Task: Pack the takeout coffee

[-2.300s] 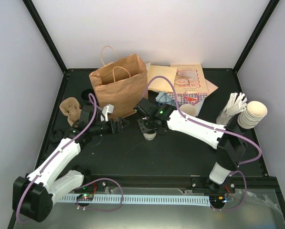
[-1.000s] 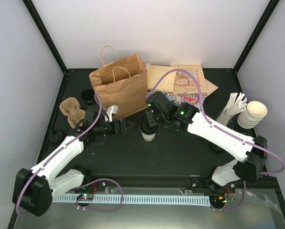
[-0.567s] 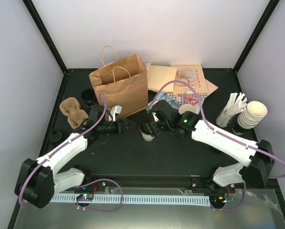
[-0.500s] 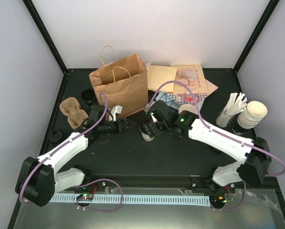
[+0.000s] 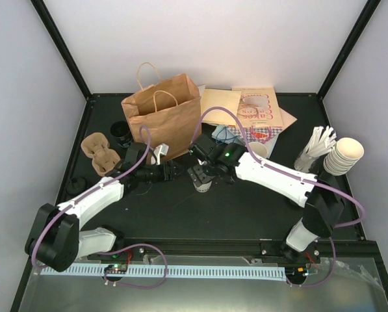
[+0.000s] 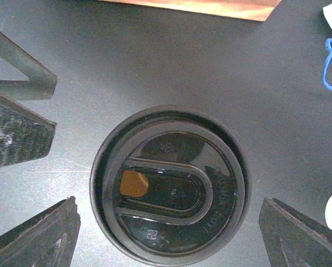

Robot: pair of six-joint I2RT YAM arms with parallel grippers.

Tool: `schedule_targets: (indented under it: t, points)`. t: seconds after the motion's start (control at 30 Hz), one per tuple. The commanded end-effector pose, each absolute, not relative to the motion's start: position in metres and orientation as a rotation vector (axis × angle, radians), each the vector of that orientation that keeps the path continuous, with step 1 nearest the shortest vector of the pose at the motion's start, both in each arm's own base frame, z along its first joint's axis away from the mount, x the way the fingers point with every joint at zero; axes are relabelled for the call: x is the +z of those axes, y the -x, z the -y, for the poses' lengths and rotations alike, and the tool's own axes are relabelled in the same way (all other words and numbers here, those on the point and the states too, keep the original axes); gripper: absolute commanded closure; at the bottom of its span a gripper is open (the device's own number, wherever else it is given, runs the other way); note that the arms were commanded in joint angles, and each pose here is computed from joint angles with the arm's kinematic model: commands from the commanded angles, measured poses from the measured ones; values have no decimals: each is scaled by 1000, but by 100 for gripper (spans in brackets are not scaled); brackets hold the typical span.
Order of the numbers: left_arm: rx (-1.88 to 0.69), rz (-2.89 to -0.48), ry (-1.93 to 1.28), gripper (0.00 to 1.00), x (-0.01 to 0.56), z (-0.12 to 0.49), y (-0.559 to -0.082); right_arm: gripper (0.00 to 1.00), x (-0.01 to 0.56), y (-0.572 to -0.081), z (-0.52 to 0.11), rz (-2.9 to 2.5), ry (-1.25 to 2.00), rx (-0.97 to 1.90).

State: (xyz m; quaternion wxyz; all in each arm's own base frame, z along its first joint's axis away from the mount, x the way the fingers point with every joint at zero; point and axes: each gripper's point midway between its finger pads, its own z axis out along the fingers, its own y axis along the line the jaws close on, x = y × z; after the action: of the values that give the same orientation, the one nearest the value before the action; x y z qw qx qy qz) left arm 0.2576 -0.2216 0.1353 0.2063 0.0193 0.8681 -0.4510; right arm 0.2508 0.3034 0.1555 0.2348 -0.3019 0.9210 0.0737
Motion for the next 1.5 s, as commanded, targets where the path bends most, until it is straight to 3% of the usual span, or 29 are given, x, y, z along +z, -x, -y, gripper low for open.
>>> schedule_targets:
  t: [0.0,1.47]
  points:
    - [-1292,-2351,-103,35,156,231,-268,10,158,-258,-300,-2555,775,148]
    - [-1360,-2372,-126,45,148,241,-266,26,135,-254,-308,-2715,828,111]
